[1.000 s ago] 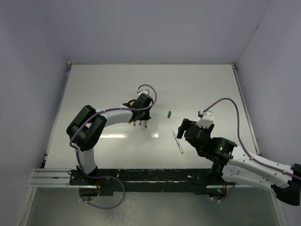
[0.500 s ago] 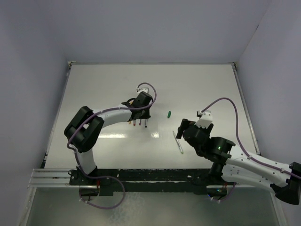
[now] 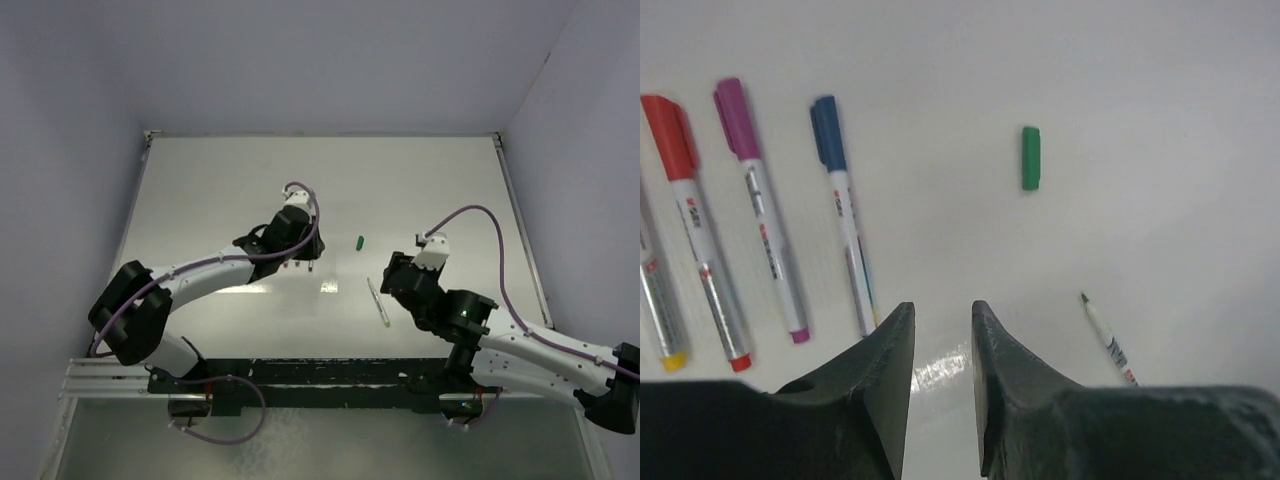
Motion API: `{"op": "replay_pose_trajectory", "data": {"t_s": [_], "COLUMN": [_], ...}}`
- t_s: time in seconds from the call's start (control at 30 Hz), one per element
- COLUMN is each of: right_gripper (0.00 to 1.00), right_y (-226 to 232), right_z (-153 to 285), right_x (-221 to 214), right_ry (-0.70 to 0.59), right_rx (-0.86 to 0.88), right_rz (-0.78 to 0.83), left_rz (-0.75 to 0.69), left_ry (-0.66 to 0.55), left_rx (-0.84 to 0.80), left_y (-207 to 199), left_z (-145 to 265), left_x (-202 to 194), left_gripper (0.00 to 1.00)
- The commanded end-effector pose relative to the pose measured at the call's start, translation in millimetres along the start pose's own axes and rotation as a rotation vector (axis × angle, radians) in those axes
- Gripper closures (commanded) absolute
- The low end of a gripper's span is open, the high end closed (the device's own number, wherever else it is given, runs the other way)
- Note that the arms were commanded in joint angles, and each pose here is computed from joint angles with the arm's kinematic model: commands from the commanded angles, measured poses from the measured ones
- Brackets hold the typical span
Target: Insert the pens into the pen caps
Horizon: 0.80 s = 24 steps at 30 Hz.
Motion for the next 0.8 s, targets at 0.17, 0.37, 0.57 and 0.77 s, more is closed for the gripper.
{"op": "replay_pose_trajectory", "data": {"t_s": [0.17, 0.37, 0.57, 0.77], "right_gripper": [0.3, 0.5, 0.56, 0.57], "right_y": [-7.3, -8.4, 2.9, 12.9], "right_z": [-16.6, -27.3, -36.7, -46.7], "right_x": [34.1, 0.6, -25.8, -34.4], "right_ry": [-0.004, 0.162, 0.281, 0.351], "right_rx": [-0.12, -0.078, 0.014, 0.022], "right_rz": [-0.006, 0.04, 0.176, 0.264], "left_rz": [-0.116, -0.093, -0.059, -0.034], "left_ry": [0.014, 0.039, 0.05, 0.048], "left_rx": [-0.175, -0.152, -0.146, -0.134], "left_y": [-77.1, -79.6, -67.5, -53.9], "left_z": [17.9, 19.3, 29.6, 39.3], "left_x": [-61.0, -80.6, -94.9, -104.5], "left_gripper": [0.59, 0.58, 0.58, 0.57]}}
Point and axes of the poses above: each gripper's point midway between its finger pads, its own z axis back along the fingers, its own y axis along the line the jaws close on, x = y × z, the point moved 4 cm from there along z, back along the fingers, and after that the axes turned 2 degrees about -z, right-handed, at the moved point
